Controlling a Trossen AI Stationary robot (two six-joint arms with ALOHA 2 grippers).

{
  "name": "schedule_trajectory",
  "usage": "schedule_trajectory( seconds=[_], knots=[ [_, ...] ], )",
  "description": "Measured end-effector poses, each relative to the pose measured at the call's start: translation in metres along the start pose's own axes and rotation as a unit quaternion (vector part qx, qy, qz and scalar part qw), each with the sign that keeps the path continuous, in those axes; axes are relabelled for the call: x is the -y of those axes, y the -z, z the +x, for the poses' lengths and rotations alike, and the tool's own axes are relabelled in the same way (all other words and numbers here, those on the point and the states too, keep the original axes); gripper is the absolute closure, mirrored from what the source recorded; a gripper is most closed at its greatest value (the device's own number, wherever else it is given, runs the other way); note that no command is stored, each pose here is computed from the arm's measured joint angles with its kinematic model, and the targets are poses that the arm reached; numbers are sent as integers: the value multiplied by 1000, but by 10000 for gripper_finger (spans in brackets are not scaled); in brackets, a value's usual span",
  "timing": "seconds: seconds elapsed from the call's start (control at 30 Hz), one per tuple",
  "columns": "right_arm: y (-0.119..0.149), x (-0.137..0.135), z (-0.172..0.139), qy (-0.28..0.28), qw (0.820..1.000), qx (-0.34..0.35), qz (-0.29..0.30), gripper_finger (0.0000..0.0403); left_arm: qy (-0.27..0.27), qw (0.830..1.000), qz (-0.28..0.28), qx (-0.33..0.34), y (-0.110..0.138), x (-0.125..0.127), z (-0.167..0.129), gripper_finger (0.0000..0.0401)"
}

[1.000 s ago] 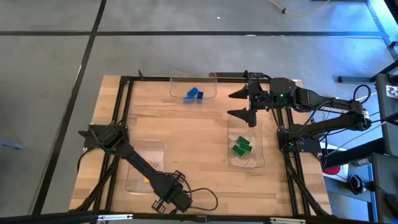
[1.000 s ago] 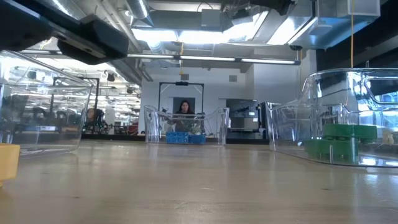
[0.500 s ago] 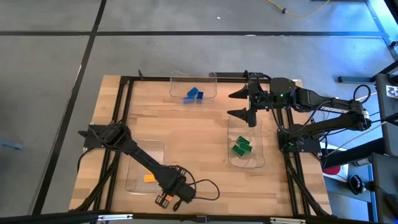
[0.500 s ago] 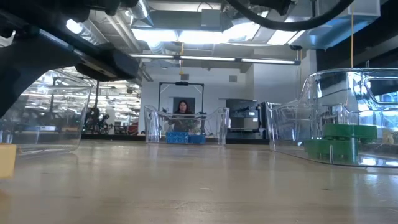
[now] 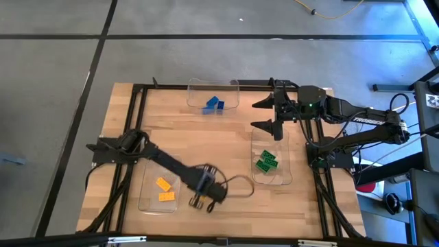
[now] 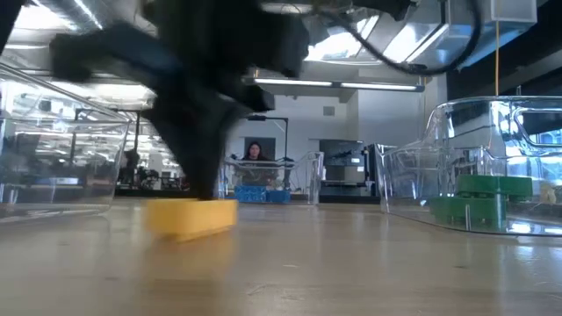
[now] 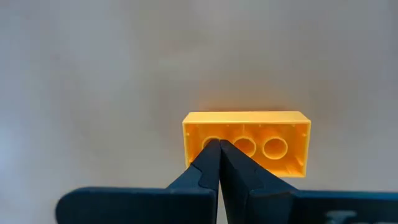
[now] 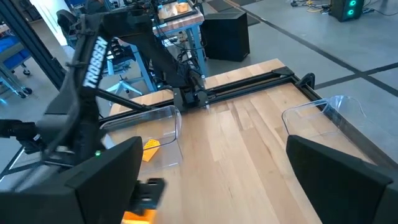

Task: Sort & place blocks by color
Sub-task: Put the yellow block into the bottom left transparent bin

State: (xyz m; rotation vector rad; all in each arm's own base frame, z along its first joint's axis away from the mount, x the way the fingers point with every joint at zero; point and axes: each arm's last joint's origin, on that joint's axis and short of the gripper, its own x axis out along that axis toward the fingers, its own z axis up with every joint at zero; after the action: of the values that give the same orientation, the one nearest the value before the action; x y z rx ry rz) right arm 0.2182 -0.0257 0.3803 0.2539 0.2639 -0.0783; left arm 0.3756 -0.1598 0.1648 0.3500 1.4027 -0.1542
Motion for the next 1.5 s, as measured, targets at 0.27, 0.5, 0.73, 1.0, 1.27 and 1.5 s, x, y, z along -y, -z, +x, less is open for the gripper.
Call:
schedule_trajectory(
  seconds=[0.27,0.5,0.73,1.0,1.27,1.5],
  knots=[
    [0,0,0,0,1000,0,0,4,-54,996,-63,-14,2,-77,12,401],
    [0,0,0,0,1000,0,1,4,-61,993,-92,-51,16,-127,18,401],
    [0,0,0,0,1000,0,2,4,-65,989,-122,-52,23,-154,-1,401],
    [-1,0,0,0,1000,4,2,4,-75,995,-62,-9,32,-156,-52,401],
    [-3,-1,0,-3,1000,14,6,4,-62,996,60,-3,45,-155,-82,347],
    [-14,-4,-2,-28,997,72,26,4,-42,986,158,-9,45,-151,-68,243]
  ],
)
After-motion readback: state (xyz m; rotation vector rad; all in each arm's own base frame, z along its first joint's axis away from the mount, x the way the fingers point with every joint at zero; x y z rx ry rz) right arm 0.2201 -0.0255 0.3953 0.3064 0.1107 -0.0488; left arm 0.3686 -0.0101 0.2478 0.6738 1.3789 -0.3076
